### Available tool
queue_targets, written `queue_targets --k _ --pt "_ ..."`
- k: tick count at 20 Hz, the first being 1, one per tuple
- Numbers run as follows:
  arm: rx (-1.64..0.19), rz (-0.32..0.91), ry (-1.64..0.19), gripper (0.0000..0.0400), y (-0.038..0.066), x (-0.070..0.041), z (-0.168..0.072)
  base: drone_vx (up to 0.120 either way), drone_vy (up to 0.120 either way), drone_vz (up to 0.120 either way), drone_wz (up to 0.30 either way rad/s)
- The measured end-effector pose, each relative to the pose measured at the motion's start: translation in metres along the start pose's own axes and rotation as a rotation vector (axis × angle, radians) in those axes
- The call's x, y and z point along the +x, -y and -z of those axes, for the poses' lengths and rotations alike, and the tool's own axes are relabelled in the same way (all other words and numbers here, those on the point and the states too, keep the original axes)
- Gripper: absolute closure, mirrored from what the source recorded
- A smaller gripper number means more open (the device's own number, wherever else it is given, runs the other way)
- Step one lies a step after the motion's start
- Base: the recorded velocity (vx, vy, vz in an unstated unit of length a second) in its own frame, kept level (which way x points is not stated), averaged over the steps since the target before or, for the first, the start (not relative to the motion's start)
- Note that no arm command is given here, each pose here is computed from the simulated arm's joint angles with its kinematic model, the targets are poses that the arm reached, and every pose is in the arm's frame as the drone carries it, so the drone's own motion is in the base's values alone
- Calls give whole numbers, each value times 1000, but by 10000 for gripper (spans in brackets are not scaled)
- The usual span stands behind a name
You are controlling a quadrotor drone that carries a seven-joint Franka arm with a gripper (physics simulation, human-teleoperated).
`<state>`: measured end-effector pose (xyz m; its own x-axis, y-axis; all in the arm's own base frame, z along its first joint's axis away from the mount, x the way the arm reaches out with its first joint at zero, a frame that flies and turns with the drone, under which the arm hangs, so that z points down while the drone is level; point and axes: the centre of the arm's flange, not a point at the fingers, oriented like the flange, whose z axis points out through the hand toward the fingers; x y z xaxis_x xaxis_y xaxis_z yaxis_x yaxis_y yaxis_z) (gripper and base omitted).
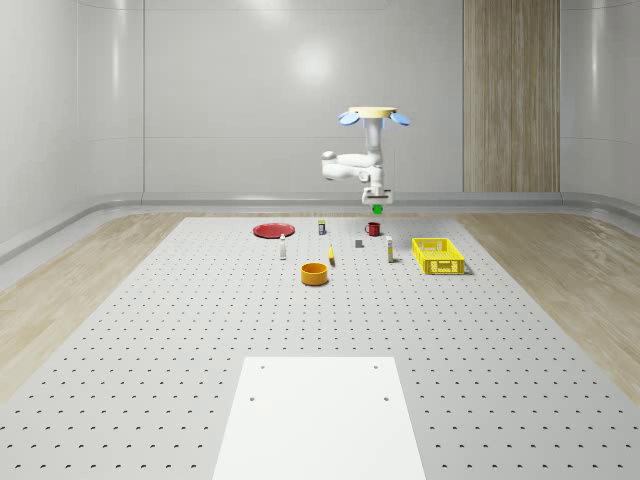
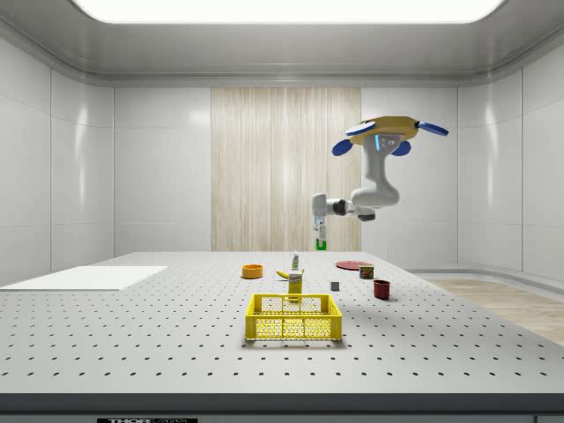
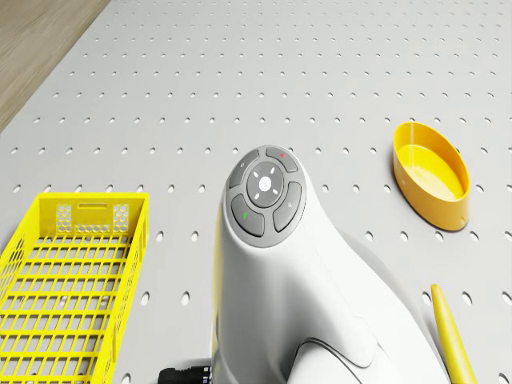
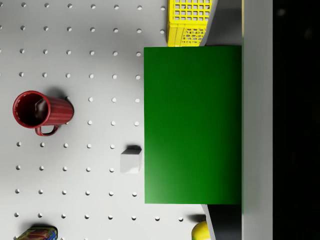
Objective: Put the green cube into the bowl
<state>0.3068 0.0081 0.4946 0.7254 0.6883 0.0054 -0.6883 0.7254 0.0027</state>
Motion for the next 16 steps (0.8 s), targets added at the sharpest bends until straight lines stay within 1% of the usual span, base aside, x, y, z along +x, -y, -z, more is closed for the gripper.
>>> queue_targets --k 16 --pt "0 -1 0 150 0 0 0 120 -120 0 0"
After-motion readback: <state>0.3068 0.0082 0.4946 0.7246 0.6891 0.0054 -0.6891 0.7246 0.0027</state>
